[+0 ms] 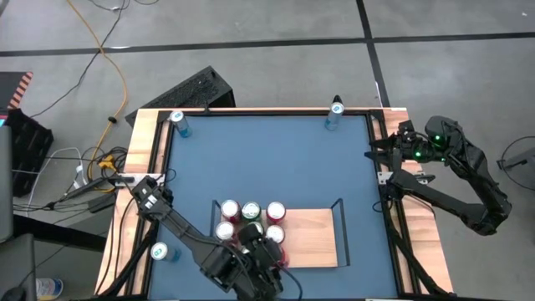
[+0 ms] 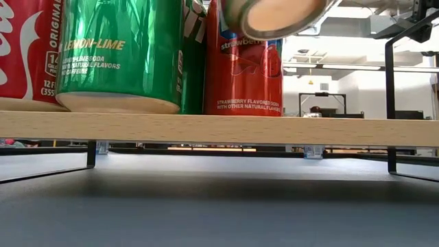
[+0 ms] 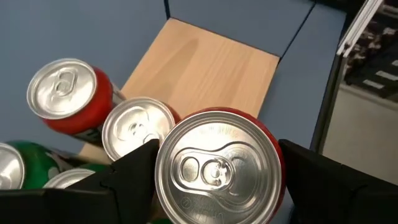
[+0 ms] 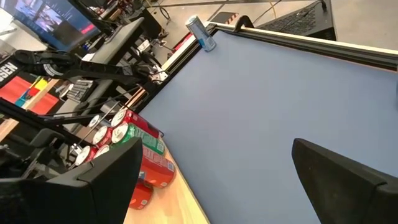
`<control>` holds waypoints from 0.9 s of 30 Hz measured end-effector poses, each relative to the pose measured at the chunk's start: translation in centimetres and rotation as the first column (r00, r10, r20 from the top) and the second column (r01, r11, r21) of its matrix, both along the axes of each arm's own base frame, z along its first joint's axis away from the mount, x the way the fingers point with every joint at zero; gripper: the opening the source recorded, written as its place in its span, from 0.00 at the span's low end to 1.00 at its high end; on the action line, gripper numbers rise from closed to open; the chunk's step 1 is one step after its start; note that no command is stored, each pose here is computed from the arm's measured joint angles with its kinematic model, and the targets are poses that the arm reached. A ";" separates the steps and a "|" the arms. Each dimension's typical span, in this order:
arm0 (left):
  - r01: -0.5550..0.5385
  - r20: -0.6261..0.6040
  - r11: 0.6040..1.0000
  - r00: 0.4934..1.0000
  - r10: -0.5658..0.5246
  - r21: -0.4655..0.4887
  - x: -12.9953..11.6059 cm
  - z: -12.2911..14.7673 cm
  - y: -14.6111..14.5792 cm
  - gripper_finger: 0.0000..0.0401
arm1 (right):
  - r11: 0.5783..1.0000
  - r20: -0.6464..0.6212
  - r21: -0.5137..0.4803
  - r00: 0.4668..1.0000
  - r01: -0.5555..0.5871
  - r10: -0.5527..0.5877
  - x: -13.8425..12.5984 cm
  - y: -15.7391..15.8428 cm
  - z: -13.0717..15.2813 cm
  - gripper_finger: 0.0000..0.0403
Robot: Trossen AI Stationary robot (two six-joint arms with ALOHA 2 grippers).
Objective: Place canned beverage on shelf
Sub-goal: Put the orange soda can on the shelf aligned with the other orange soda can
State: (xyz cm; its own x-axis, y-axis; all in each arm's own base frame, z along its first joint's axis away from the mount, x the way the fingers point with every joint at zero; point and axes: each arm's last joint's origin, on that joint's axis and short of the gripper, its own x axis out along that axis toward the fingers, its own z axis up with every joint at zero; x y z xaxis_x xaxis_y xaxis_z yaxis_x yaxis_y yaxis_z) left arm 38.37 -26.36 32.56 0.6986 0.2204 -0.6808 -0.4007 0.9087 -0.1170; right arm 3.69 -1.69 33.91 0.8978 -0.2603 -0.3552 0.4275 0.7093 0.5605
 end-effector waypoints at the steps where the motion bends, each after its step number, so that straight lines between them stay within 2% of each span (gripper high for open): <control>1: 0.001 -0.001 1.000 1.000 -0.001 0.002 0.0 0.0 0.0 0.71 | 1.000 -0.002 -0.006 1.000 -0.002 0.002 0.0 0.0 0.0 0.99; 9: 0.012 -0.038 0.999 0.999 -0.011 0.030 -0.1 -0.2 0.3 0.71 | 1.000 -0.008 -0.015 1.000 -0.007 0.007 0.0 0.0 0.0 0.99; 21: 0.028 -0.044 0.999 0.999 -0.027 0.017 0.2 -0.2 0.5 0.70 | 1.000 -0.010 -0.019 1.000 -0.007 0.007 0.0 0.0 0.0 0.99; 27: 0.053 -0.090 0.999 0.995 -0.053 0.004 1.1 -1.8 0.3 0.70 | 1.000 -0.010 -0.019 1.000 -0.006 0.006 0.0 0.0 0.0 0.99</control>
